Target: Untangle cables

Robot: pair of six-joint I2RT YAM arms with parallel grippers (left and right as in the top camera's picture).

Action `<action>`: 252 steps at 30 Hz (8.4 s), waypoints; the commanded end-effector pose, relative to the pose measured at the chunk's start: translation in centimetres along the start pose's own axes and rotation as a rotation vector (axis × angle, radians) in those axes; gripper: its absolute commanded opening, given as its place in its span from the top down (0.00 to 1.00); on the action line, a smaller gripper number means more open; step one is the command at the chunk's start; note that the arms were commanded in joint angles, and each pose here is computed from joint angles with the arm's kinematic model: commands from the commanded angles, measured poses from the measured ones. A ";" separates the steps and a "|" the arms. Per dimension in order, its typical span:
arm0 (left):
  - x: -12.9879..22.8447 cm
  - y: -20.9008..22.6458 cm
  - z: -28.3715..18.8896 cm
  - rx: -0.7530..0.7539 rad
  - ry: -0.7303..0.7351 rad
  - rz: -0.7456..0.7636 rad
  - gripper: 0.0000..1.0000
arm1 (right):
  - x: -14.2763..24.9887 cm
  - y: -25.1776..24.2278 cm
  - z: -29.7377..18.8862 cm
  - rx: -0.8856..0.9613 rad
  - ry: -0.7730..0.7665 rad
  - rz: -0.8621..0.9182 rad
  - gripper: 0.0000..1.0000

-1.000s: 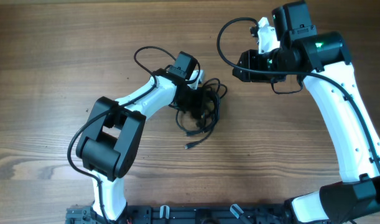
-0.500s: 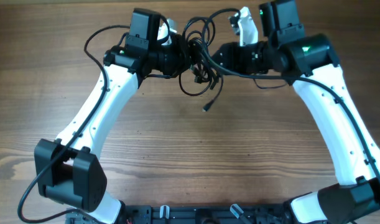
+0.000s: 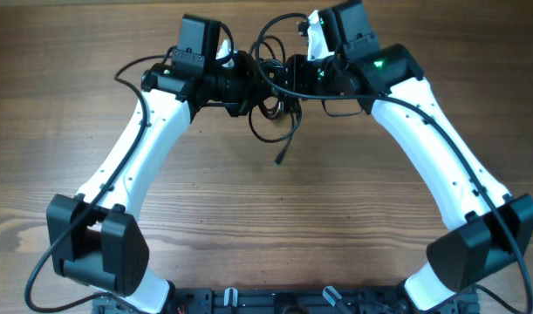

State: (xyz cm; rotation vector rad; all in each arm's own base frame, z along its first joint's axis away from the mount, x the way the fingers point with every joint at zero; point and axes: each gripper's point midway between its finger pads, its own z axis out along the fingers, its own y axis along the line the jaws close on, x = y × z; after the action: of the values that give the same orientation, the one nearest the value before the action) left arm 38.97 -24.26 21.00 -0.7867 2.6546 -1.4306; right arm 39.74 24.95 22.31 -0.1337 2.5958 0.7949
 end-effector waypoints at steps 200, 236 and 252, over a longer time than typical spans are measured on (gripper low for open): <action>3.5 8.9 16.3 -0.330 0.057 0.509 0.55 | 0.2 -21.6 -6.7 0.405 0.081 0.316 0.11; 4.5 -2.8 1.2 0.307 0.327 0.599 0.96 | 3.1 -13.3 -4.0 0.109 0.251 0.226 0.43; 1.5 -9.1 -4.5 0.520 0.357 0.393 0.96 | 5.5 -19.9 -2.0 0.416 0.235 0.290 0.90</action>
State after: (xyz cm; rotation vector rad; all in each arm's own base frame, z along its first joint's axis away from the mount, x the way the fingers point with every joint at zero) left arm 38.39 -29.78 28.57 0.1428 2.3153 -2.1123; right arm 38.56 12.21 12.94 0.1716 2.9394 0.6064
